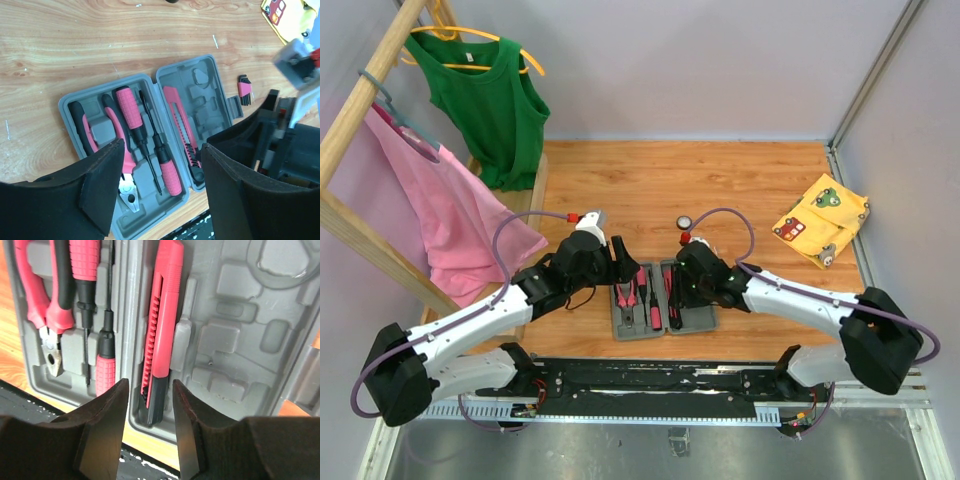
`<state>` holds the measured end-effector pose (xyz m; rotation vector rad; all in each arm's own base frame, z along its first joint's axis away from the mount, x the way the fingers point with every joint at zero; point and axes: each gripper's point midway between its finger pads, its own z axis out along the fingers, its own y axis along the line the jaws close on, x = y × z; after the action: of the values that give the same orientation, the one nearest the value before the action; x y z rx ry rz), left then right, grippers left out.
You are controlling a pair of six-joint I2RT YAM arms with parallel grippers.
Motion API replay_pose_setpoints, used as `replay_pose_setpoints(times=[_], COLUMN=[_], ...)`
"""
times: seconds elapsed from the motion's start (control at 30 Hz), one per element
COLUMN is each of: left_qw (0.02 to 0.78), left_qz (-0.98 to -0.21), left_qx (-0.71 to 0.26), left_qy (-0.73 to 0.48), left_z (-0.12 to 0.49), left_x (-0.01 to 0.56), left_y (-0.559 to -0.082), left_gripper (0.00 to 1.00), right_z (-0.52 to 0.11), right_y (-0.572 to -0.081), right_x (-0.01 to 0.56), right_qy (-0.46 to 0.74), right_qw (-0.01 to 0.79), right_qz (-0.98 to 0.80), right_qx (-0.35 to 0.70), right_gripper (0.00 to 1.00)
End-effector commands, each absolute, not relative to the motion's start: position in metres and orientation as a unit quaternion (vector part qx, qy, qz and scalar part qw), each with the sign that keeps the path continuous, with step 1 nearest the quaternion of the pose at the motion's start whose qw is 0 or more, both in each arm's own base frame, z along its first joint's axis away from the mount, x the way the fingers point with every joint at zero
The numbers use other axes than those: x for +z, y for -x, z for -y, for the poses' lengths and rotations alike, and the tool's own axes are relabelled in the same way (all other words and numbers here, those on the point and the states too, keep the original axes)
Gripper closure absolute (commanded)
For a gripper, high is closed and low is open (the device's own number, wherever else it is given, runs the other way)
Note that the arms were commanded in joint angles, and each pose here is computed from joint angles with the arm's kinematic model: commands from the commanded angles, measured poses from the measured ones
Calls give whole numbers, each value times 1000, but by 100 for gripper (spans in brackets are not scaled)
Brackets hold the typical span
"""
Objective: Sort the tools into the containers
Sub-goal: Place the utility knife in the storage box, then adjust the utility knife in the storage box.
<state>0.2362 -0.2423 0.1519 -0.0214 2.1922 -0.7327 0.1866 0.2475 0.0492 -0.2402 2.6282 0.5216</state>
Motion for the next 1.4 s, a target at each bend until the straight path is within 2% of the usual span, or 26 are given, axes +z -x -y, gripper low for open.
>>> replay_pose_setpoints(times=[0.0, 0.4, 0.67, 1.37], left_qw=[410, 375, 356, 329], left_qz=[-867, -886, -894, -909], left_qx=[-284, -271, -266, -237], left_qy=[-4, -42, -65, -98], left_z=[244, 255, 268, 271], left_x=[152, 112, 94, 57], left_y=[-239, -225, -217, -214], left_gripper=[34, 47, 50, 57], right_z=[-235, -236, -242, -232], right_y=[-196, -196, -191, -188], right_x=[67, 66, 51, 12], right_qy=[89, 113, 125, 107], right_qw=[265, 251, 213, 177], right_qz=[-944, -944, -952, -969], right_qx=[177, 184, 181, 133], right_gripper=[58, 79, 81, 87])
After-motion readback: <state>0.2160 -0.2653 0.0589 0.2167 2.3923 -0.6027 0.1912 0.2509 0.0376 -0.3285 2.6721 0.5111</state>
